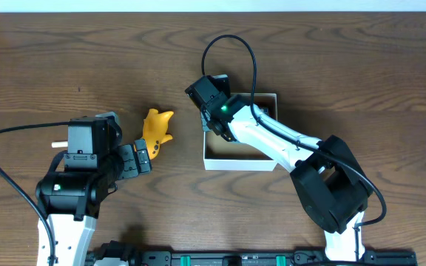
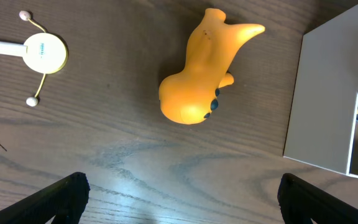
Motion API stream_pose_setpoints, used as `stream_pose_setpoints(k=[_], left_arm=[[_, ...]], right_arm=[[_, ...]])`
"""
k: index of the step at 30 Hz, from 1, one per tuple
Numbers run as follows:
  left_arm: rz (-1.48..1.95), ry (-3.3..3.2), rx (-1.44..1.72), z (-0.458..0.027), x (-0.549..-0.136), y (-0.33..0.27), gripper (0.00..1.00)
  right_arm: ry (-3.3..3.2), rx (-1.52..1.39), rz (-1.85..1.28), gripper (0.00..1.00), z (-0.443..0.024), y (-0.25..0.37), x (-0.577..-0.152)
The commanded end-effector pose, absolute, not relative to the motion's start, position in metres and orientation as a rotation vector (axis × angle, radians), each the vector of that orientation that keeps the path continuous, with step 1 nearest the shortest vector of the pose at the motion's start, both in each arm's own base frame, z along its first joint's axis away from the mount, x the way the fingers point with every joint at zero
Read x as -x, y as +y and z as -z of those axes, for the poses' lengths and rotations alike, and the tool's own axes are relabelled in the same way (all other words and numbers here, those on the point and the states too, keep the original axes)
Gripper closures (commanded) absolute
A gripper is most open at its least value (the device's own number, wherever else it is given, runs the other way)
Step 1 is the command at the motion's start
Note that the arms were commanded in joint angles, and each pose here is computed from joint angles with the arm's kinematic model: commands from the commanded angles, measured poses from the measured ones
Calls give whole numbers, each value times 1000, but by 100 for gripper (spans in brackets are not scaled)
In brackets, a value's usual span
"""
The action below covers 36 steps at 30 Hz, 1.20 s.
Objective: Pack container
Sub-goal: 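Push the dump truck down into the box and open the right gripper, then move the right gripper to the red-grey ball and grasp it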
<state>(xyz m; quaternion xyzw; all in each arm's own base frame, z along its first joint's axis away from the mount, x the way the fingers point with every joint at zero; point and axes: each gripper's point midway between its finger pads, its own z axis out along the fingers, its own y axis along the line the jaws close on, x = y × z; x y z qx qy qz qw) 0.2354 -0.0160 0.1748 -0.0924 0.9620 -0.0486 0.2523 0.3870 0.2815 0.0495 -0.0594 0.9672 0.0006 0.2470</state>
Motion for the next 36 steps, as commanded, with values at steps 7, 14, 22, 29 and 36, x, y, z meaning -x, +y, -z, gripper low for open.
stream_pose_setpoints(k=[7, 14, 22, 29, 36], left_arm=[[139, 2600, 240, -181, -238, -16, 2], [139, 2600, 240, -181, -238, -16, 2], [139, 2600, 240, -181, -238, -16, 2], [138, 2603, 240, -181, -237, -16, 2], [138, 2604, 240, -181, -237, -16, 2]], right_arm=[[2614, 318, -81, 62, -73, 293, -388], [2578, 392, -145, 55, -94, 300, -386], [2530, 379, -163, 51, -117, 299, -388], [2417, 292, -106, 46, -170, 275, -396], [2351, -10, -113, 19, -248, 193, -388]])
